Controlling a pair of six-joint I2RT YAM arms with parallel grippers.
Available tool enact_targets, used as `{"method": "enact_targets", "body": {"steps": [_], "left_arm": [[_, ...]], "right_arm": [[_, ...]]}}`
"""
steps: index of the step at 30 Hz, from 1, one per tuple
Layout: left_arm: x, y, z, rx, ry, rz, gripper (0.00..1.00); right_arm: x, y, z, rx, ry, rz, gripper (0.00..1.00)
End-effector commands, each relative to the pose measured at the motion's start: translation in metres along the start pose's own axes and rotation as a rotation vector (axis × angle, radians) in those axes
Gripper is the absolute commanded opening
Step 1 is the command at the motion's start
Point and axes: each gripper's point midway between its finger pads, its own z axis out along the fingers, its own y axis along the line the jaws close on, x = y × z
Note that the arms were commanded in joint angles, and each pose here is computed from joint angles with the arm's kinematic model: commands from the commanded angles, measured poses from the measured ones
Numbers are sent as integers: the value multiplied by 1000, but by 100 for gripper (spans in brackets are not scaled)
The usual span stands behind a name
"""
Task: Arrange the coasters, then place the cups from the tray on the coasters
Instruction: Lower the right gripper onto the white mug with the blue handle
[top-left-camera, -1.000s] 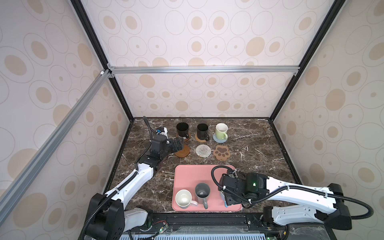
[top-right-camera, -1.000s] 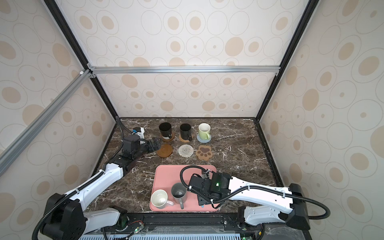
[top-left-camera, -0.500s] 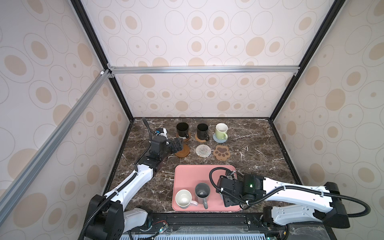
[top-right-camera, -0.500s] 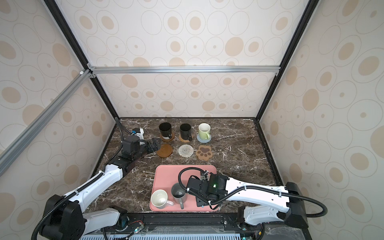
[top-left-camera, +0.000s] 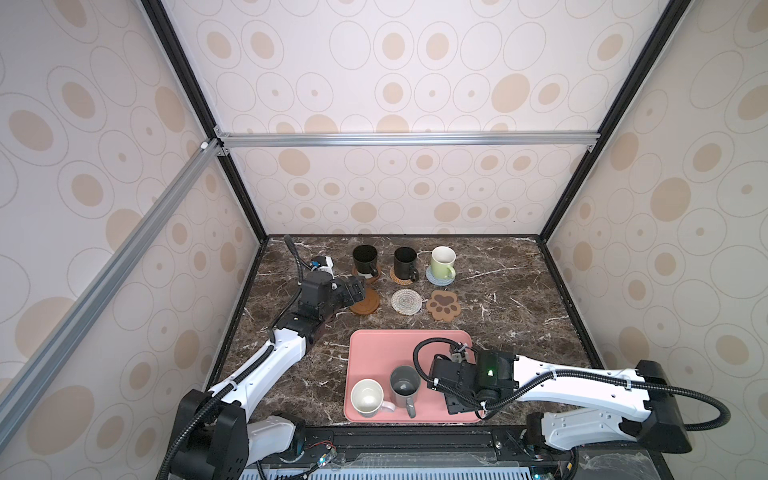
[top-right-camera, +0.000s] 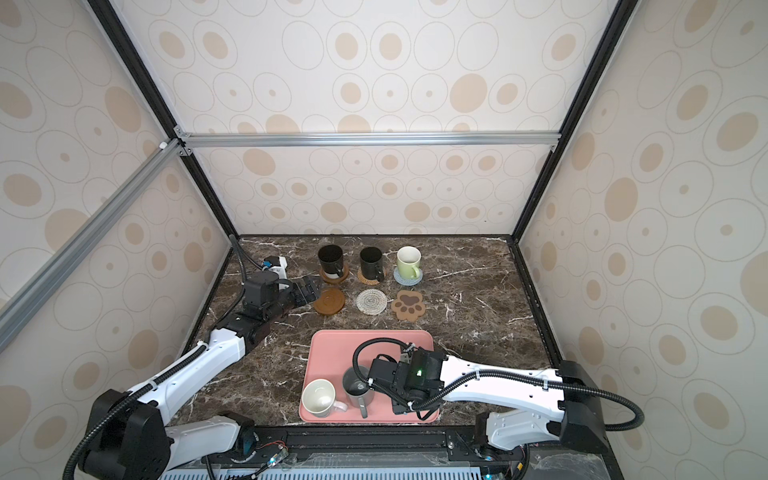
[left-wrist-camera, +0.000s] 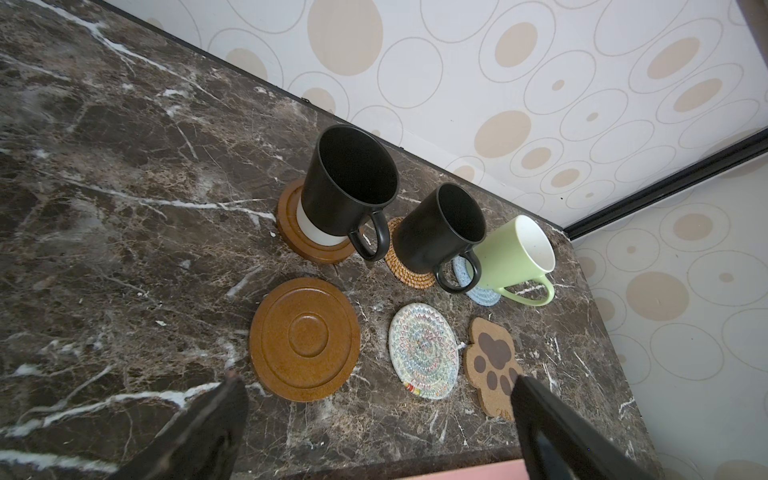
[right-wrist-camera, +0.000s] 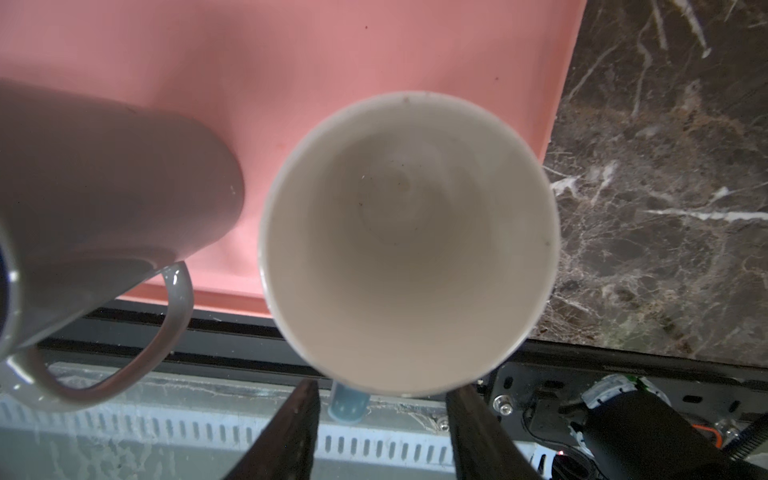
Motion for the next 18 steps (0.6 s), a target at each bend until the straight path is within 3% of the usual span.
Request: {"method": "enact_targets", "body": {"steps": [1, 6, 18], "left_arm": [[-10, -2, -6, 11, -30, -25, 100], [-8, -2, -6, 14, -25, -35, 100], [-8, -3, -7, 21, -27, -52, 100]], "right_arm": [[-7, -8, 5, 54, -52, 16, 52], [-19, -13, 5, 82, -104, 0, 50], [-36, -17, 19, 55, -96, -23, 43]]}}
